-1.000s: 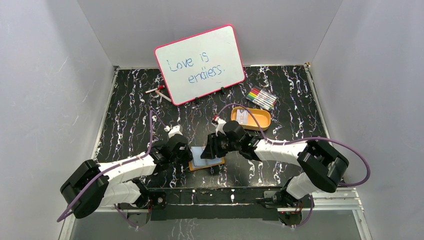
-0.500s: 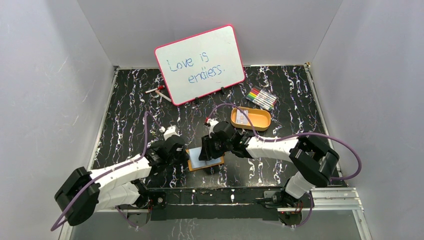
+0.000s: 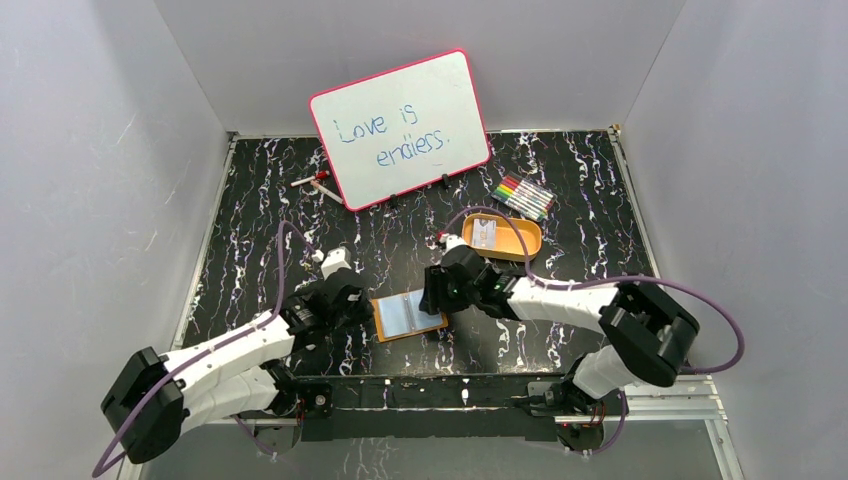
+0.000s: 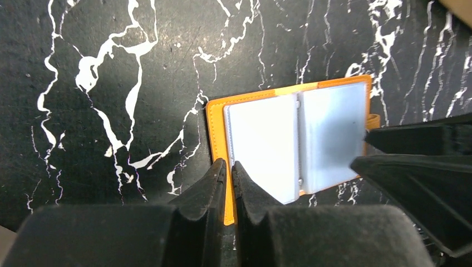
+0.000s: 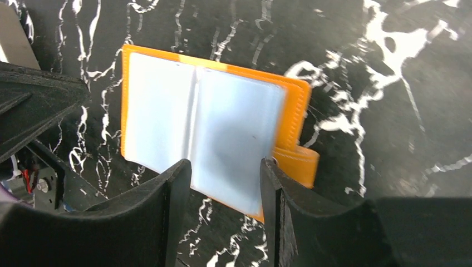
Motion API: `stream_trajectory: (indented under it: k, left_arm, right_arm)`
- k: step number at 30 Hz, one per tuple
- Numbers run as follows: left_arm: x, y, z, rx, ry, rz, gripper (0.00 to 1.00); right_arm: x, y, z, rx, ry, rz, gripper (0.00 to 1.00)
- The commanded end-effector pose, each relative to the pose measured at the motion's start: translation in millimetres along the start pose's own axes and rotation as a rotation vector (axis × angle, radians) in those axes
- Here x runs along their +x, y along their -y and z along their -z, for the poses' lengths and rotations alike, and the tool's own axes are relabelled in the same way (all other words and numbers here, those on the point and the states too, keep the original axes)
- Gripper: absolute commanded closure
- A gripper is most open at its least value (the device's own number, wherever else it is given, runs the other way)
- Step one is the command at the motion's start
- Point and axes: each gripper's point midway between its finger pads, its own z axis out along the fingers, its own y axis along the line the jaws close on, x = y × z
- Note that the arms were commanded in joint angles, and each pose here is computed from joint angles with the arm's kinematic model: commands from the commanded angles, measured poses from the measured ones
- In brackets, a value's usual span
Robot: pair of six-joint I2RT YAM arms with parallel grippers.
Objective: Put the credit cards into the card holder
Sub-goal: Turn over the card slot in the card holder.
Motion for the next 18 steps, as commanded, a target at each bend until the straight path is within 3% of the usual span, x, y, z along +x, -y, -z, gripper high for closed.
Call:
stream_trajectory:
  k: [1, 18]
  left_arm:
    - [6.5, -0.6, -6.7, 0.004, -0.023, 0.004, 0.92]
    - [7.9, 13.5, -24.2, 0.045, -0.054, -0.013, 0.91]
  right_arm:
    - [-3.6, 15.9, 13.1, 0.054, 0.060, -0.048, 0.42]
    - [31.9, 13.0, 19.0, -0.027, -0.029, -0.136, 0.51]
